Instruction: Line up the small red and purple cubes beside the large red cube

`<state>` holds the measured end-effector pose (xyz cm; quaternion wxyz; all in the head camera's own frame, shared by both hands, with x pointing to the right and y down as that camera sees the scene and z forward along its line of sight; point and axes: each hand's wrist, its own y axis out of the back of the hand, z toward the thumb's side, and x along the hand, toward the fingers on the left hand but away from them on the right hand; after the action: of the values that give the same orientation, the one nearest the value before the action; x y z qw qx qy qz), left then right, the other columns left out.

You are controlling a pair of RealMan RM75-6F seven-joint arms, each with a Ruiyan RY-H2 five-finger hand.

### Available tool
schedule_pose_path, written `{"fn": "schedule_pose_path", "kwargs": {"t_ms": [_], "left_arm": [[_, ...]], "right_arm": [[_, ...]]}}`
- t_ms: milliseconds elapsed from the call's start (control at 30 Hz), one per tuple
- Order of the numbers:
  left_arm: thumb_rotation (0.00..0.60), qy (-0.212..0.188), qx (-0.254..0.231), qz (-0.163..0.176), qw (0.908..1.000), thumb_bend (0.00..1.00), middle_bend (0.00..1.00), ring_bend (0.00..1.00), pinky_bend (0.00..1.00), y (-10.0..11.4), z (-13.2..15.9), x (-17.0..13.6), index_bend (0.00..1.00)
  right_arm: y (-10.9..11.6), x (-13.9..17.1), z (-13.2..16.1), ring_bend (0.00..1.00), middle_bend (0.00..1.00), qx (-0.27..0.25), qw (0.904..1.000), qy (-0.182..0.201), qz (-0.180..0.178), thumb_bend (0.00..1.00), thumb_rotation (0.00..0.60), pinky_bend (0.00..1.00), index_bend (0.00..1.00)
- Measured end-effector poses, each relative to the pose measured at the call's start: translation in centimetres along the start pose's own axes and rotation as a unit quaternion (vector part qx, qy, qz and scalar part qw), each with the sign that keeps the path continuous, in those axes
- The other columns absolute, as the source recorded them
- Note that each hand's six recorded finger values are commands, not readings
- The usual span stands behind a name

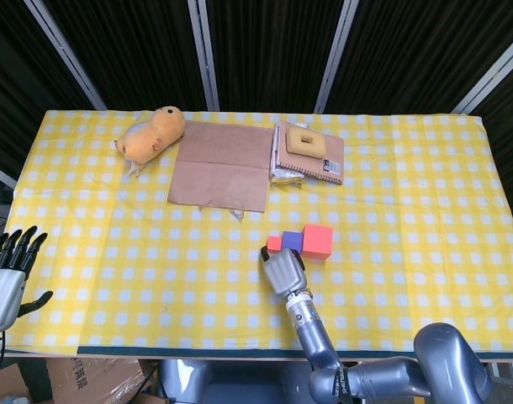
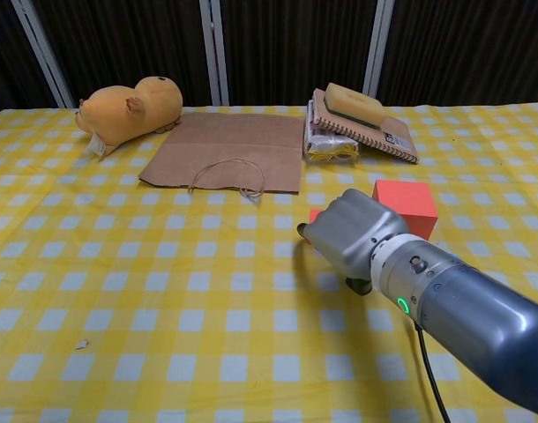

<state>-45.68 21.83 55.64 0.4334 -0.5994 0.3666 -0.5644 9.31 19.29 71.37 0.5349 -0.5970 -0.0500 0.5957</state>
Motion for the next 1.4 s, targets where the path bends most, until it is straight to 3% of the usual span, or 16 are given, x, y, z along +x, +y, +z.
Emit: {"fn": "schedule_pose_path", "kwargs": {"t_ms": [967, 1400], "left_arm": [[0.6, 0.0, 0.0, 0.0, 1.0, 0.02, 0.0, 0.0, 0.0, 0.0, 0.0, 0.0, 0.0], [0.6, 0.0, 0.0, 0.0, 1.0, 0.02, 0.0, 0.0, 0.0, 0.0, 0.0, 0.0, 0.0]], "right_arm": [[-0.5, -0.3, -0.7, 0.91, 0.87, 0.004, 0.9997, -0.02, 0.009, 0.39, 0.6, 0.8, 0.18], [0.9, 0.8, 0.1, 0.91, 0.87, -0.016, 0.9998, 0.0, -0.011, 0.39, 0.6, 0.8, 0.18]]}}
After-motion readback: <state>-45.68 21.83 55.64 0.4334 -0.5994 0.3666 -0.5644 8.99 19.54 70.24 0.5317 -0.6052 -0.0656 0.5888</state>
